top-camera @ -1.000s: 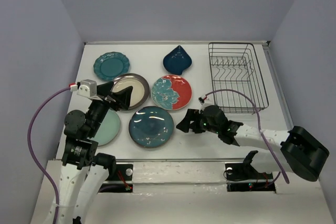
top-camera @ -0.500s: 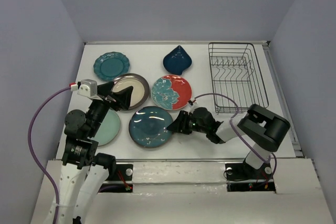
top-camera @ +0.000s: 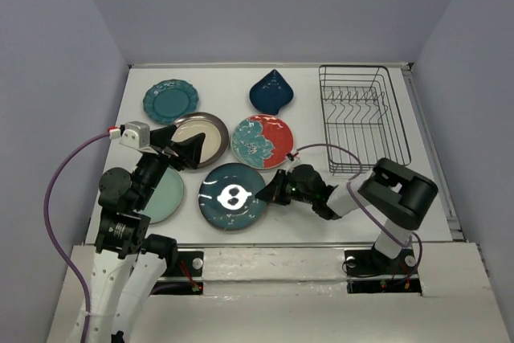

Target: Load the plates into the dish rack

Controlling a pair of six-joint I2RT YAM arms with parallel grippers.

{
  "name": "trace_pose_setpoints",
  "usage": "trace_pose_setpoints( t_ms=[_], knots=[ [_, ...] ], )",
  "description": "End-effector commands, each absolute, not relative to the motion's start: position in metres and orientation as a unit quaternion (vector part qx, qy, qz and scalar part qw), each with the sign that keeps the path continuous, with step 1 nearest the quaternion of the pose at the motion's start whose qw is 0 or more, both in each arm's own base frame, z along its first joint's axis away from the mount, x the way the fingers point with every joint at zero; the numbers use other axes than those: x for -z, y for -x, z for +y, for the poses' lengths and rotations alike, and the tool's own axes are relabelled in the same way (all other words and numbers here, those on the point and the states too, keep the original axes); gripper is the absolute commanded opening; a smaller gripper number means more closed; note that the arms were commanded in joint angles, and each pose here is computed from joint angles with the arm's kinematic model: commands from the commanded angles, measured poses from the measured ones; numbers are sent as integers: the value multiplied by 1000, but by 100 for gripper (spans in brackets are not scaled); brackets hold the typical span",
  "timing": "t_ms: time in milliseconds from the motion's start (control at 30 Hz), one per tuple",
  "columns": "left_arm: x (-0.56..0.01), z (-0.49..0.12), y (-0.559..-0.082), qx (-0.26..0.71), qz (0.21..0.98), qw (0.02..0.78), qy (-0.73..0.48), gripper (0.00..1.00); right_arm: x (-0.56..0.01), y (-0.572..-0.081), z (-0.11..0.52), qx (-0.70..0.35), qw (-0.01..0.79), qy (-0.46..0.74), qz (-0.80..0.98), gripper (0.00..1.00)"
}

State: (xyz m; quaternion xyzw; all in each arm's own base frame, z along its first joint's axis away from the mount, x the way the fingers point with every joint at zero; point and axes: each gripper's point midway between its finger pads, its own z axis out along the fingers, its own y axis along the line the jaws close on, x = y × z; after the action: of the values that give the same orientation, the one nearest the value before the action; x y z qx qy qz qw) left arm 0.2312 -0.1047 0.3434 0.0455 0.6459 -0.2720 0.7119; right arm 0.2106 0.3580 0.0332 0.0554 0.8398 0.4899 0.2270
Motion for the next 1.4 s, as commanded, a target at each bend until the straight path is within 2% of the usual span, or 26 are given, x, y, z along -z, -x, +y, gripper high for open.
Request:
trace_pose_setpoints(
  t_ms=[0, 33, 67, 100, 167, 267, 300, 400, 467, 633, 667, 867, 967, 1033, 1133, 1367],
  knots=[
    [-367, -107, -226, 284, 617, 732, -57, 99, -83, -210, 347, -478, 302, -18, 824, 7],
    [-368, -106, -225, 283, 615, 734, -56, 99, -85, -206, 340, -461, 306, -14, 833, 7],
    [-368, -106, -224, 283, 614, 735, -56, 99, -125, -208, 337, -478, 343, 4, 808, 7],
    [-369, -105, -223, 283, 612, 737, -55, 99, -124, -205, 324, -445, 344, 12, 827, 7],
    [-369, -106, -223, 283, 612, 736, -56, 99, -158, -222, 301, -401, 412, 1, 818, 7],
    [-371, -108, -221, 289, 609, 736, -62, 99, -263, -256, 244, -305, 551, 1, 776, 7],
    [-370, -109, -221, 291, 609, 735, -62, 99, -259, -264, 225, -266, 564, 3, 782, 7],
    [-373, -110, -218, 295, 605, 737, -67, 99, -360, -306, 164, -210, 635, -44, 742, 7],
    [-375, -109, -216, 294, 601, 740, -68, 99, -383, -322, 139, -177, 652, -60, 735, 7],
    [-385, -111, -205, 302, 585, 749, -79, 99, -433, -377, 46, 0, 693, -154, 704, 7],
    [-386, -111, -204, 302, 583, 750, -80, 99, -449, -374, 29, 18, 704, -167, 690, 7],
    [-393, -117, -190, 316, 567, 754, -97, 99, -473, -414, -38, 120, 708, -208, 664, 7],
    [-395, -120, -185, 324, 563, 754, -101, 99, -490, -427, -52, 176, 728, -187, 635, 7],
    [-395, -121, -183, 326, 563, 753, -102, 99, -479, -434, -68, 243, 715, -160, 636, 7],
    [-397, -125, -177, 336, 558, 751, -111, 99, -470, -444, -90, 279, 713, -154, 625, 7],
    [-400, -130, -168, 348, 550, 749, -122, 99, -442, -456, -115, 270, 704, -131, 644, 7]
  ],
)
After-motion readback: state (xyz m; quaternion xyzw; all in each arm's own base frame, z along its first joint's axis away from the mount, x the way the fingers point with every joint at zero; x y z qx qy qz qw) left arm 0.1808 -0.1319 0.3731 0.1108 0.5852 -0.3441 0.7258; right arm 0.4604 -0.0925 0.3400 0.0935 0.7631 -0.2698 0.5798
